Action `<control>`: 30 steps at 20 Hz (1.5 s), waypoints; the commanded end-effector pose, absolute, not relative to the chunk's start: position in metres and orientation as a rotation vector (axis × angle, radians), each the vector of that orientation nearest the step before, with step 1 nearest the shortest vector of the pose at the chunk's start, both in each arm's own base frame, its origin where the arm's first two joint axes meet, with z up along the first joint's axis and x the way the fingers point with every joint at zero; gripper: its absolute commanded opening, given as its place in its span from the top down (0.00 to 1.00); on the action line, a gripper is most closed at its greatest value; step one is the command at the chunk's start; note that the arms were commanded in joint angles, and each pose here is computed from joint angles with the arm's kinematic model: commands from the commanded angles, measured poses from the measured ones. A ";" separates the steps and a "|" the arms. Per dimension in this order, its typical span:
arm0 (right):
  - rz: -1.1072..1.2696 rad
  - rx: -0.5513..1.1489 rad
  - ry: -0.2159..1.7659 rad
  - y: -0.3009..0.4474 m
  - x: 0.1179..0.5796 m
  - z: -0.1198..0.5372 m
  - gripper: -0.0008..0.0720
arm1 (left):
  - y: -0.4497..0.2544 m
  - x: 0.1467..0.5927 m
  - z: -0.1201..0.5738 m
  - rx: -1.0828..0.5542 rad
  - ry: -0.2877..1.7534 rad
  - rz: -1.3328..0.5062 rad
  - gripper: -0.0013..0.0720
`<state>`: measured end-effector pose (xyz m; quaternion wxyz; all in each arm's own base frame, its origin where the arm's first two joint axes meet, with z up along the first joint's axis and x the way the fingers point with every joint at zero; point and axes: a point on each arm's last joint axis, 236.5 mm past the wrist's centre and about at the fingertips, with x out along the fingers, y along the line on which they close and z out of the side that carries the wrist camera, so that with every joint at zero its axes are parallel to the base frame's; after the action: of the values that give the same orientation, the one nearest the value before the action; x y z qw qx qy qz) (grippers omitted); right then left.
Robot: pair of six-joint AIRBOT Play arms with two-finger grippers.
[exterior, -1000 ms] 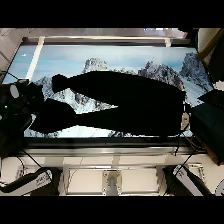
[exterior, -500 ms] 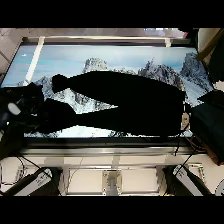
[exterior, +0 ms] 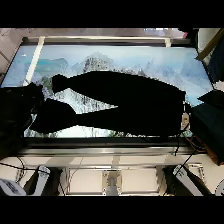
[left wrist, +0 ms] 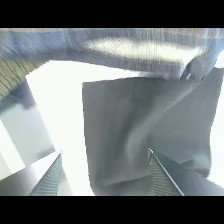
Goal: Fold the clothes and pants, and hang the long-sleeved shirts on hangers.
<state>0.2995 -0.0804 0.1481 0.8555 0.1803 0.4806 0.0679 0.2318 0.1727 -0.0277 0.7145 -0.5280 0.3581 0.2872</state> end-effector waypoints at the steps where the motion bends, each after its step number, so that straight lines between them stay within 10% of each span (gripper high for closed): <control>1: 0.131 0.398 0.996 -0.081 0.303 0.150 0.37 | 0.179 0.240 -0.036 -1.280 0.739 0.505 0.17; 4: 0.105 0.456 1.009 -0.080 0.302 0.149 0.37 | 0.170 0.237 -0.077 -1.373 0.848 0.476 0.35; 16: 0.114 0.473 1.019 -0.071 0.304 0.149 0.37 | 0.155 0.273 -0.121 -1.293 0.915 0.426 0.36; 18: 0.124 0.467 1.023 -0.067 0.304 0.149 0.37 | 0.156 0.283 -0.116 -1.262 0.908 0.414 0.94; 30: 0.112 0.463 1.004 -0.070 0.308 0.151 0.37 | 0.124 0.435 0.082 -0.789 0.639 0.061 0.98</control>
<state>0.3056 -0.0687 0.1498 0.8461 0.2209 0.4818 0.0563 0.3837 0.1471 0.0396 0.8389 -0.4169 0.3460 0.0523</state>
